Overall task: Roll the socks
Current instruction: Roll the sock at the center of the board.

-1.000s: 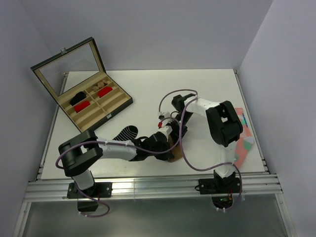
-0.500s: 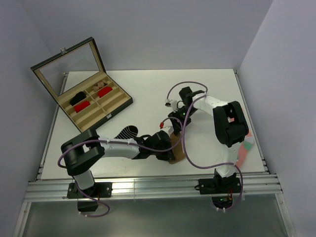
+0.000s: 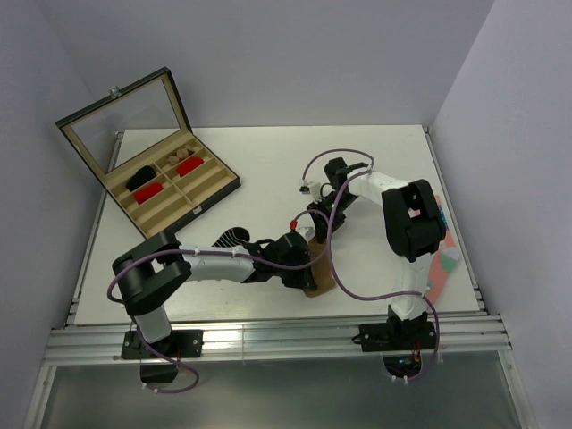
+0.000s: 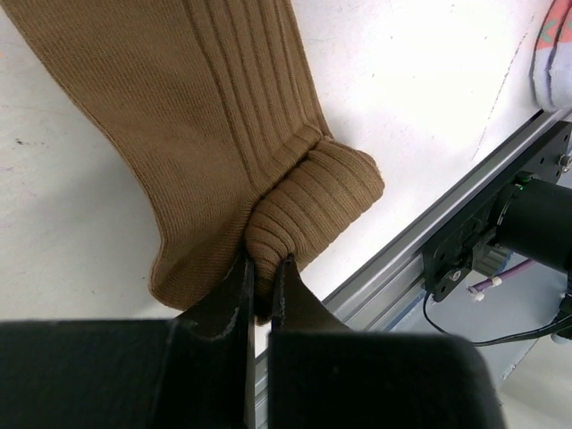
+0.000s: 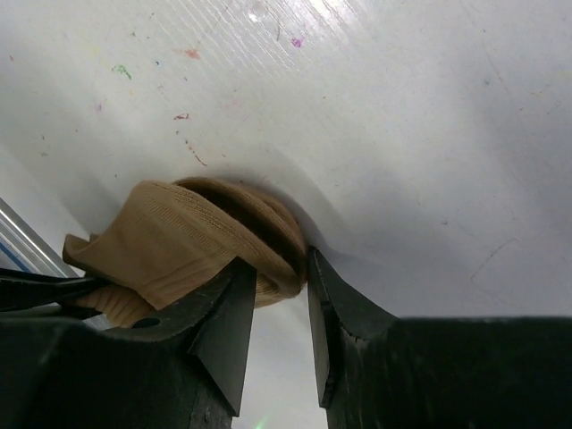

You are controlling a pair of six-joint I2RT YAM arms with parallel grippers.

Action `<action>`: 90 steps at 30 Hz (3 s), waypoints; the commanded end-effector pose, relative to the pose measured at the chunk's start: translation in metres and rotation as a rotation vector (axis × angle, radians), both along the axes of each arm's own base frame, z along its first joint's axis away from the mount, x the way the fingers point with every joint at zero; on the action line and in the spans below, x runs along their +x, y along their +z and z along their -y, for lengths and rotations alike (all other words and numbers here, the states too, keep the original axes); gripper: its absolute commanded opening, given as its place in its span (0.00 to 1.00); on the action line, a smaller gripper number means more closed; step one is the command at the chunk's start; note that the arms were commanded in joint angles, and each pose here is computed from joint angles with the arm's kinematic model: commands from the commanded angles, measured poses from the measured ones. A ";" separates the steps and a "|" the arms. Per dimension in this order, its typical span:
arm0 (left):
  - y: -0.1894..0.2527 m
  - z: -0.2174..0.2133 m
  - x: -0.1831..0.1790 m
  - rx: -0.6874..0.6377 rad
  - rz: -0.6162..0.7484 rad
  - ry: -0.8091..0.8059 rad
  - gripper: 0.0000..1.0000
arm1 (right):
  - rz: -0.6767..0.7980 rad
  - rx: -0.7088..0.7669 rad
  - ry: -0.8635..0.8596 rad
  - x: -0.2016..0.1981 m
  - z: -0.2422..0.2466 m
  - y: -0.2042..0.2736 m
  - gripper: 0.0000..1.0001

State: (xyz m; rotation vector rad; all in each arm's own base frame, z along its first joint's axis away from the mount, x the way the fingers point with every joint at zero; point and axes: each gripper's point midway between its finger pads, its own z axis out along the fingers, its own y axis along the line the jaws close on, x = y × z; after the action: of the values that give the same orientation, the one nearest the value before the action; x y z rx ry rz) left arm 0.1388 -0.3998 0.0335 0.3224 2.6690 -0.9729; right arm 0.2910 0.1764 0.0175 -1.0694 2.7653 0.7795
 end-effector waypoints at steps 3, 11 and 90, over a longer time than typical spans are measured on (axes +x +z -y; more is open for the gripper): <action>-0.031 -0.033 -0.011 0.184 -0.093 -0.021 0.00 | 0.031 0.001 0.033 0.009 -0.008 0.003 0.35; -0.034 -0.031 -0.012 0.175 -0.186 -0.041 0.00 | 0.095 0.049 0.004 0.051 -0.031 0.016 0.25; -0.045 -0.046 0.024 0.266 -0.547 0.021 0.00 | 0.729 0.101 0.778 -0.144 -0.029 0.021 0.54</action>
State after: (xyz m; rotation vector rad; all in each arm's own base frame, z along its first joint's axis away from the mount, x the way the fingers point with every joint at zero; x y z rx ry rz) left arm 0.1576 -0.3807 0.0261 0.1178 3.2671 -1.0517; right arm 0.1406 0.1945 0.0358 -1.9741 1.7167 0.4380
